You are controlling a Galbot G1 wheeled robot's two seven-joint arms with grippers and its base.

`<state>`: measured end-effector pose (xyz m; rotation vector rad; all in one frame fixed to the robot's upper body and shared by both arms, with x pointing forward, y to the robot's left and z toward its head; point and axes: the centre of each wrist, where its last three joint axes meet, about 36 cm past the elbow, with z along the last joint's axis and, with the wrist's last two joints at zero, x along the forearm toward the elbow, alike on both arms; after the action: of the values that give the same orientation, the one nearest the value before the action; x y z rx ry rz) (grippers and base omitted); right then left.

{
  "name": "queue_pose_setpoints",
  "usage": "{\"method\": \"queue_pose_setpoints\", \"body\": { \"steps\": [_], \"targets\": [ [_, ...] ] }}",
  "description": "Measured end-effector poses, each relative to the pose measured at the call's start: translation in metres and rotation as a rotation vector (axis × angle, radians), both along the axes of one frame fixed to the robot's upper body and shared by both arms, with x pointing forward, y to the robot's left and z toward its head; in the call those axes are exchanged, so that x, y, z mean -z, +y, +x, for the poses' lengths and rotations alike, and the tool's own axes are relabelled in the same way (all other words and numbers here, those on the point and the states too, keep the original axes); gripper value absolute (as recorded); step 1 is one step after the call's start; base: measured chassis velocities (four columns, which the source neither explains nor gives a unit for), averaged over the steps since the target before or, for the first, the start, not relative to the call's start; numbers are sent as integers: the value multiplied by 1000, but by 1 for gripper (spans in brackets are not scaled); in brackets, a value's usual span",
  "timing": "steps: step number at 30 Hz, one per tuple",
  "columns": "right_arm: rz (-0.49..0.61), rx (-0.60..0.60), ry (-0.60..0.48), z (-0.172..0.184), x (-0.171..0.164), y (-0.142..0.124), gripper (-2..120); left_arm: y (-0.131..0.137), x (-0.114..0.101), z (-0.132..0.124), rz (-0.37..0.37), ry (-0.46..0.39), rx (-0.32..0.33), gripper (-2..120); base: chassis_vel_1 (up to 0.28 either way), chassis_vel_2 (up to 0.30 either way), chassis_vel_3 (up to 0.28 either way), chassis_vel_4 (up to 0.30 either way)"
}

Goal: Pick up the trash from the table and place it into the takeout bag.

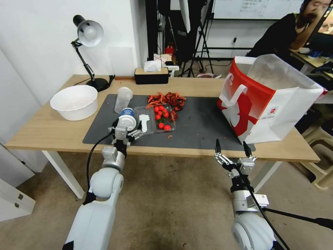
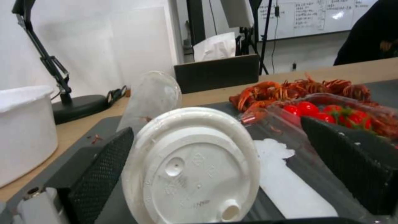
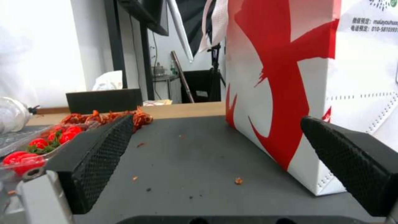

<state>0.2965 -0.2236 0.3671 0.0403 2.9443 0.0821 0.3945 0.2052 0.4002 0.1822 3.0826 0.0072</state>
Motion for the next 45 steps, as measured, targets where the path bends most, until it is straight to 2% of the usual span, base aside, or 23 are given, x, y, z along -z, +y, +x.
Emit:
{"method": "queue_pose_setpoints", "body": {
  "steps": [20,23,24,27,29,31,38,41,44,45],
  "targets": [
    [0,6,0,1,1,2,100,19,13,62,77,22,-9,99,0,0,0,0],
    [1,4,0,1,1,4,100,24,15,75,112,30,-15,90,0,0,0,0],
    [1,4,0,1,1,4,100,24,15,75,112,30,-15,90,0,0,0,0],
    [0,3,-3,1,1,4,100,28,14,78,137,60,-20,76,0,0,0,0],
    [0,3,-3,1,1,4,100,29,14,78,143,68,-21,75,0,0,0,0],
    [1,4,-4,1,1,5,100,30,14,77,151,82,-23,68,0,0,0,0],
    [2,5,-4,1,2,5,100,29,16,75,152,79,-22,67,0,0,0,0],
    [5,6,-4,1,2,6,100,31,14,71,153,57,-15,67,0,0,0,0],
    [7,7,-5,1,2,7,100,30,0,65,130,-43,52,67,0,0,0,0],
    [7,7,-5,1,2,7,100,30,0,65,130,-43,52,67,0,0,0,0]
  ]
}}
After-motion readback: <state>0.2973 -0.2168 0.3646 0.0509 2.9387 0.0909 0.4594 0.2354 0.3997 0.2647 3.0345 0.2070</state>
